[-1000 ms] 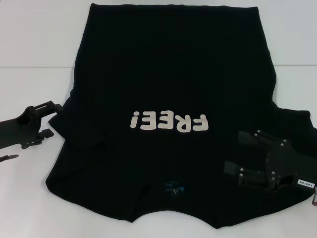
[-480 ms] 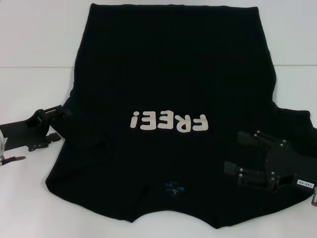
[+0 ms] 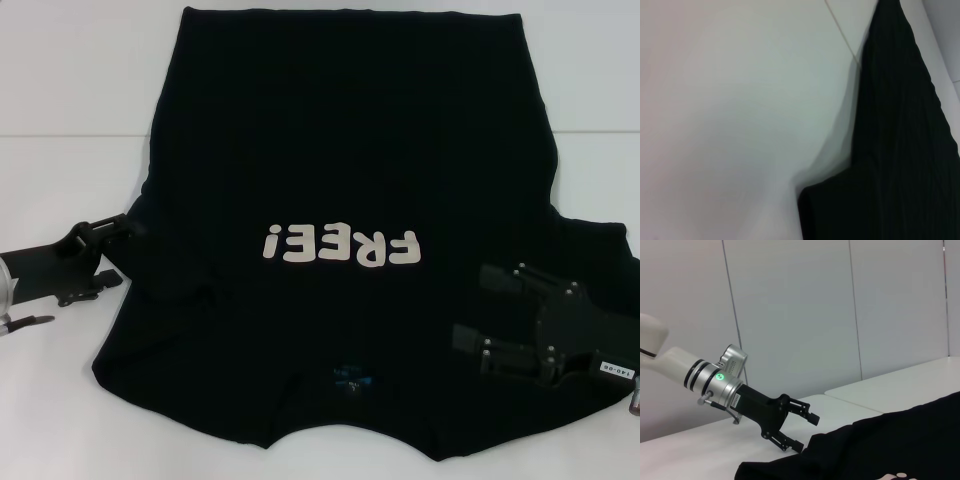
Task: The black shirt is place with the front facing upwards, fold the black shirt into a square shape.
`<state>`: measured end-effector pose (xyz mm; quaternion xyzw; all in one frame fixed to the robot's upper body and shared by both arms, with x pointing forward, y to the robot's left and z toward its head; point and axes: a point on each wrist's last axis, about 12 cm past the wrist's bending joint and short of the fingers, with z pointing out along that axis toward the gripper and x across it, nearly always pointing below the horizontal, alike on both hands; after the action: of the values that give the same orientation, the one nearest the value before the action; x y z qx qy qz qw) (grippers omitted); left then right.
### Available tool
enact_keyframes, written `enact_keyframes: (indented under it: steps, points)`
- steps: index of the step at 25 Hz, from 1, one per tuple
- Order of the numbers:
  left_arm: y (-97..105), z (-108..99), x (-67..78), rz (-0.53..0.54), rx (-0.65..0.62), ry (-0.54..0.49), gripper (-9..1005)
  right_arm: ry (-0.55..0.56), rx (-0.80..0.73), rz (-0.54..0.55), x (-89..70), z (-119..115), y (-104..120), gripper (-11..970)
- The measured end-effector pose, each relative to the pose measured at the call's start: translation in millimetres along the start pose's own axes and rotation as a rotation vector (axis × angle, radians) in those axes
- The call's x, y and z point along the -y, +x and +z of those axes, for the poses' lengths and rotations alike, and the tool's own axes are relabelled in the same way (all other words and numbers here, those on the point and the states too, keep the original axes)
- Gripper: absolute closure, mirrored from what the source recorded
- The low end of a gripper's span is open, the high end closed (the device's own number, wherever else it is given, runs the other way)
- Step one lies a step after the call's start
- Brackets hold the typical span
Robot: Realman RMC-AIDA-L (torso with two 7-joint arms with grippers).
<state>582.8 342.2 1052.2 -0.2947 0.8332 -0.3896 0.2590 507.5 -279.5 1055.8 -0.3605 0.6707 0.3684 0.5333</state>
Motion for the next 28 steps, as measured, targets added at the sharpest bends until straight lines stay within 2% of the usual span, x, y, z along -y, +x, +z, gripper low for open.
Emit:
enact_keyframes:
  steps: [28]
  points:
    - [2, 17, 17.0, 0.024, 0.011, 0.012, 121, 0.003, 0.002, 0.001, 0.2, 0, 0, 155]
